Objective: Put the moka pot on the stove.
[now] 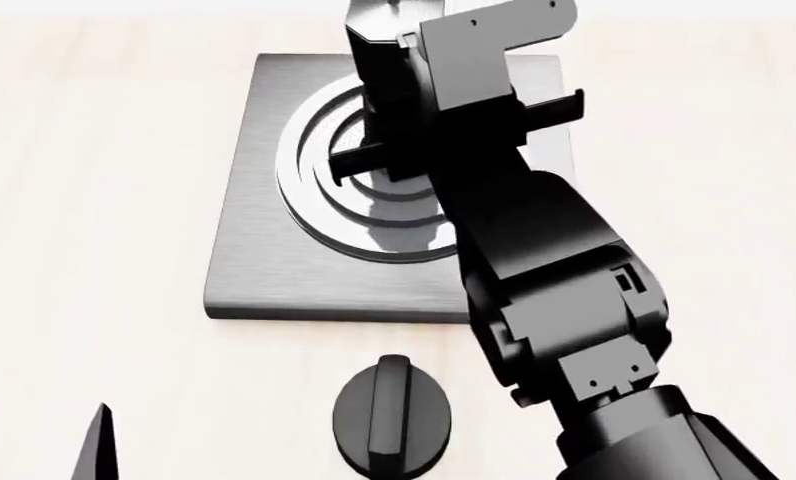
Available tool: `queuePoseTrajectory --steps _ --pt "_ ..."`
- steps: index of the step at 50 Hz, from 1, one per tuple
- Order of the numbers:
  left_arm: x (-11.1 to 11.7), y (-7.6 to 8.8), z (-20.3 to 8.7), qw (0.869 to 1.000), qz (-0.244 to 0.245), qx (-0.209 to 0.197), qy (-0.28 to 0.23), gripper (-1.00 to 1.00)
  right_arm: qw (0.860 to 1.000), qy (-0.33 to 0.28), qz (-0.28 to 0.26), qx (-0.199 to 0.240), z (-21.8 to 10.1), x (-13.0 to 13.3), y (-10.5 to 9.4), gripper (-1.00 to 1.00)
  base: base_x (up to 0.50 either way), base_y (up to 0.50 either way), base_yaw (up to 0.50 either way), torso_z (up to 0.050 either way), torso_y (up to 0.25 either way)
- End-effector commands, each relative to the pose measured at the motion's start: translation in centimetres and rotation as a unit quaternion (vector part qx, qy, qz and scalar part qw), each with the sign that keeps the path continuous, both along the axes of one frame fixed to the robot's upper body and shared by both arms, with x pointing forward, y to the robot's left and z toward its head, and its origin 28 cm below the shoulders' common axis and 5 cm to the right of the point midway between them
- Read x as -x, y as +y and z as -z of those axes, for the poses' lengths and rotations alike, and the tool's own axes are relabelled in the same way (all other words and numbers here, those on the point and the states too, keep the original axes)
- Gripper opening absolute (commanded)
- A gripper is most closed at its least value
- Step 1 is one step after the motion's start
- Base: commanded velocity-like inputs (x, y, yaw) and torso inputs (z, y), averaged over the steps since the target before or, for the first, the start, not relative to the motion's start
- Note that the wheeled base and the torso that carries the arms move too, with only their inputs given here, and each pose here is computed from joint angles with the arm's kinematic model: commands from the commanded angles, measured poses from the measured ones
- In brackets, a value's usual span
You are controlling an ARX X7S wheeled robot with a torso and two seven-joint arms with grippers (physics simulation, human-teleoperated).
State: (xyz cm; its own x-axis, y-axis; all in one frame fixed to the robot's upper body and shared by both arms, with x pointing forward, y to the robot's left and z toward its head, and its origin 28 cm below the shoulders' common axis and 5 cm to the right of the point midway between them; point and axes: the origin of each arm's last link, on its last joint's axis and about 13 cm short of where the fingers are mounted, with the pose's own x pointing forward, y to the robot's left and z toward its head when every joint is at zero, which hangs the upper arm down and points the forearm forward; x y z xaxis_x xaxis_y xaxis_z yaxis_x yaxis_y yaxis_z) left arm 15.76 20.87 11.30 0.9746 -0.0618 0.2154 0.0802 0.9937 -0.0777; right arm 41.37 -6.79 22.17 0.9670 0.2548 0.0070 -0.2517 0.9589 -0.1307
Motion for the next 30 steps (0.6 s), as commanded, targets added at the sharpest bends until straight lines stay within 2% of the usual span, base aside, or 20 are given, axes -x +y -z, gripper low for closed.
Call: queuePoseTrajectory --steps 1,17,18,30 --pt "-0.2 0.1 -0.2 1.0 0.0 0.006 -0.018 1.0 1.0 -0.007 -0.007 -0.006 0.4 -0.1 0.1 -1.0 0.0 0.0 0.0 0.0 0.0" --pt "-0.2 0.2 -0.3 1.0 -0.003 0.007 -0.017 1.0 1.0 0.007 -0.008 -0.011 1.4 -0.4 0.3 -1.0 0.0 0.0 0.0 0.0 0.0" --pt "-0.2 0.2 -0.3 1.0 -0.002 0.007 -0.017 1.0 1.0 0.008 -0.008 -0.011 1.5 -0.4 0.3 1.0 0.0 0.0 0.0 0.0 0.0" --pt "-0.2 0.2 -0.3 1.0 -0.003 0.009 -0.017 1.0 1.0 0.008 -0.017 -0.009 1.7 0.9 0.2 1.0 0.0 0.0 0.0 0.0 0.0"
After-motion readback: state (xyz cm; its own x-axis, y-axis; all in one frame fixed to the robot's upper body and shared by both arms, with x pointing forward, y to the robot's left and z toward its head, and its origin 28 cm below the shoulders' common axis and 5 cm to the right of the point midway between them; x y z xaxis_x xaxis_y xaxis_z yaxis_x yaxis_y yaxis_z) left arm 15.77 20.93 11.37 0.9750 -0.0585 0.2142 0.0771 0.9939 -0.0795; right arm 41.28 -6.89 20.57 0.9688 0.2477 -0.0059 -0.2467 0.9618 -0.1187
